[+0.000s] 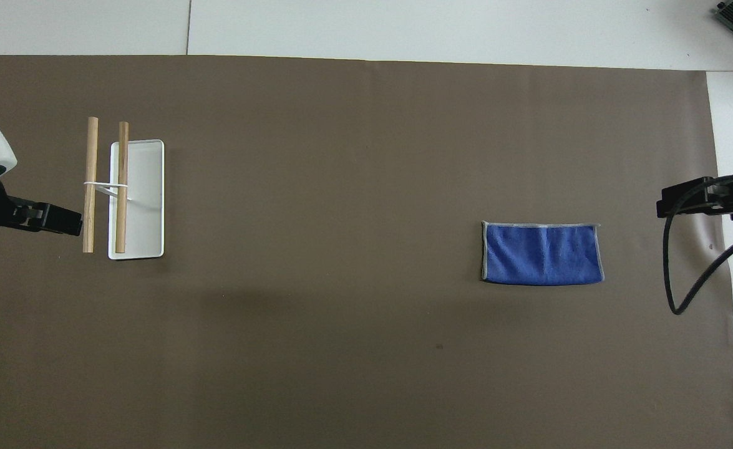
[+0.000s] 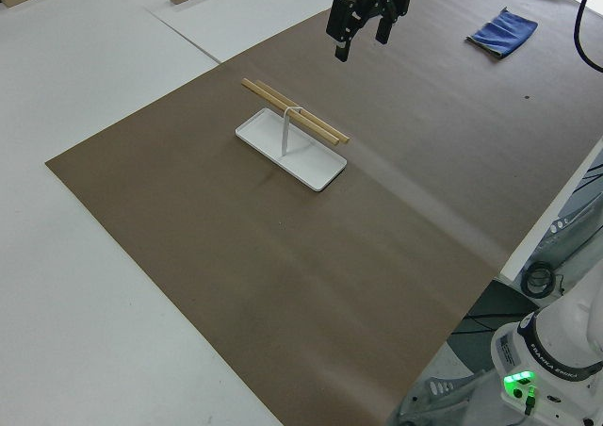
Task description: Right arm passes towel to left arm to hang
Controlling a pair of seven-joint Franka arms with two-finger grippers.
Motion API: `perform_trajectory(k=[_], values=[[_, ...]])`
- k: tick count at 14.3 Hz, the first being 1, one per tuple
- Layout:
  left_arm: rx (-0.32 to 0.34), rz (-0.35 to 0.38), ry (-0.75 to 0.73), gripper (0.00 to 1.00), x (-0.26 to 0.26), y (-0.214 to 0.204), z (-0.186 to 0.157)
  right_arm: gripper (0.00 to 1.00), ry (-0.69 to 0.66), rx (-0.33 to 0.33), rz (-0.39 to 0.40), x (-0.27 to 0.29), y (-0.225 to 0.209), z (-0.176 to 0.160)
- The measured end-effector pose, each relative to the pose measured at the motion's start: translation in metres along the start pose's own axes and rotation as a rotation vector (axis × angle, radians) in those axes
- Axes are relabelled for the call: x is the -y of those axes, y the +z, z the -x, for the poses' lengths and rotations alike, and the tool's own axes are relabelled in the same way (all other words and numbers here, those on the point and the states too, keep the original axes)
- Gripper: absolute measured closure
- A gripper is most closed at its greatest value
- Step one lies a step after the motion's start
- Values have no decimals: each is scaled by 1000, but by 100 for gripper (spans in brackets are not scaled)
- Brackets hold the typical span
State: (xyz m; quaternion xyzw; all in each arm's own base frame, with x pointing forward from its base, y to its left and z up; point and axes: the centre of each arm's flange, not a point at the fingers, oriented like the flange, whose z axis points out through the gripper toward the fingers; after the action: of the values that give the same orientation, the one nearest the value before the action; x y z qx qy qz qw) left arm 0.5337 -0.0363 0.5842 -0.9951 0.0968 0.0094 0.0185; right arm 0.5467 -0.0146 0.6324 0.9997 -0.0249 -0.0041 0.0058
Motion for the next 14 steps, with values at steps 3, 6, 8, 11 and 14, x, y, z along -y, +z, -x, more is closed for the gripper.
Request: perform_trajectory(k=[3, 6, 8, 11, 14], values=[[0, 0, 0, 0, 0, 0, 0, 0, 0, 9, 0, 0, 1, 1], [0, 0, 0, 0, 0, 0, 0, 0, 3, 20, 0, -2, 2, 2], [0, 0, 0, 0, 0, 0, 0, 0, 4, 20, 0, -2, 2, 3], [0, 0, 0, 0, 0, 0, 0, 0, 7, 20, 0, -4, 2, 3], [0, 0, 0, 0, 0, 0, 0, 0, 8, 20, 0, -4, 2, 3]])
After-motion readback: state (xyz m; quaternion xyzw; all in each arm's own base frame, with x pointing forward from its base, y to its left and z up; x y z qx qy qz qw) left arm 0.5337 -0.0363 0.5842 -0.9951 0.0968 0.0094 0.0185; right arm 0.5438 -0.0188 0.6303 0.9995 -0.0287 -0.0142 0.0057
